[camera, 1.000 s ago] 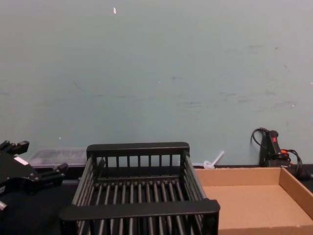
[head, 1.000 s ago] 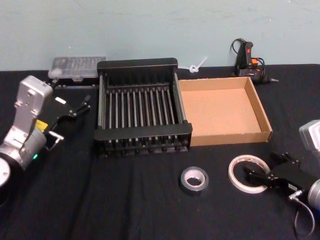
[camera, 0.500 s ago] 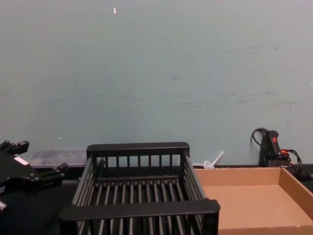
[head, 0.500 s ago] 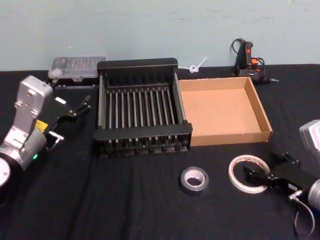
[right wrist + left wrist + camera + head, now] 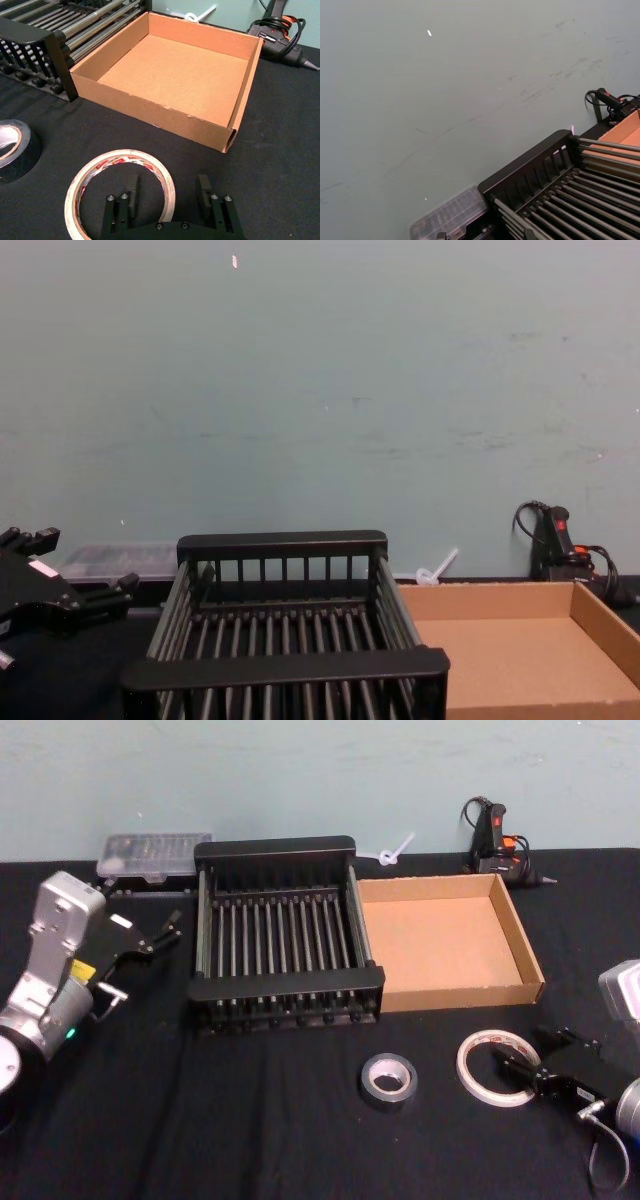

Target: Pick up the white tape and place it into the black box , Pick up the silver tape and place it into the brown box.

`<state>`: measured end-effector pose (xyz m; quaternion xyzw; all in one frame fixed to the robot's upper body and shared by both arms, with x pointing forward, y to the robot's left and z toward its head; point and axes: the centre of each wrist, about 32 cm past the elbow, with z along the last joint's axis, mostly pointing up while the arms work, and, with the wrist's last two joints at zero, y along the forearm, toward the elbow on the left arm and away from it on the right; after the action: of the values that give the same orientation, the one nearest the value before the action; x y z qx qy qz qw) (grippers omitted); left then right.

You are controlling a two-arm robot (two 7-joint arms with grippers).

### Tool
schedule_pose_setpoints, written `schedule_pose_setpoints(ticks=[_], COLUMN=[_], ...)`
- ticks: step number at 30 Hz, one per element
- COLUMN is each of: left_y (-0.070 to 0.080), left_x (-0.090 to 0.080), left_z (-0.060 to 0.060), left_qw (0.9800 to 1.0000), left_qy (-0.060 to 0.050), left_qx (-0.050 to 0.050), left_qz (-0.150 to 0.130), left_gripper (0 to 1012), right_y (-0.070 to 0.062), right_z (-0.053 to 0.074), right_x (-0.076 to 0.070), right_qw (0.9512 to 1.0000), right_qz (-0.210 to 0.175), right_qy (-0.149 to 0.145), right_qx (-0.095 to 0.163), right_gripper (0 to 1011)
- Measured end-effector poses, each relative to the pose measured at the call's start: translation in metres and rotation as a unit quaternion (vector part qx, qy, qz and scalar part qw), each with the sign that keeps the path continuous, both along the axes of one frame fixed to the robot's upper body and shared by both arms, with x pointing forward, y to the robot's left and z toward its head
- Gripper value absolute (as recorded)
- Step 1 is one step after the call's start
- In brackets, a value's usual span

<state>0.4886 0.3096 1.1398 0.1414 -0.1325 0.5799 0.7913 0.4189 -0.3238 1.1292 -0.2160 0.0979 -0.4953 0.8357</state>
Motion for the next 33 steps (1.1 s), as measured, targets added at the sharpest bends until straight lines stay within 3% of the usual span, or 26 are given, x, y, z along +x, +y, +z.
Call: schedule_pose_setpoints(ticks=[2,4,10,22,33], left_y=[0.0000,0.0000,0.0000,0.0000,0.0000], left_x=[0.0000,0.0000,0.0000,0.0000,0.0000], left_z=[0.0000,0.0000,0.0000,0.0000,0.0000], left_qw=[1.0000,1.0000,1.0000,1.0000,1.0000], left_qy=[0.000,0.000,0.000,0.000,0.000], left_qx=[0.000,0.000,0.000,0.000,0.000], left_qz=[0.000,0.000,0.000,0.000,0.000], left_gripper=[1001,1001,1001,1001,1001], right_y=[0.0000,0.0002,0.0002,0.0002,0.0002], right_z=[0.0000,0.0001,0.0000,0.0000,0.0001], right_x=[0.0000,0.0000,0.0000,0.0000,0.0000], right_qw=[1.0000,1.0000,1.0000,1.0000,1.0000], right_qz=[0.000,0.000,0.000,0.000,0.000], right_qy=[0.000,0.000,0.000,0.000,0.000], right_qx=[0.000,0.000,0.000,0.000,0.000], right_gripper=[687,677,446,101,96])
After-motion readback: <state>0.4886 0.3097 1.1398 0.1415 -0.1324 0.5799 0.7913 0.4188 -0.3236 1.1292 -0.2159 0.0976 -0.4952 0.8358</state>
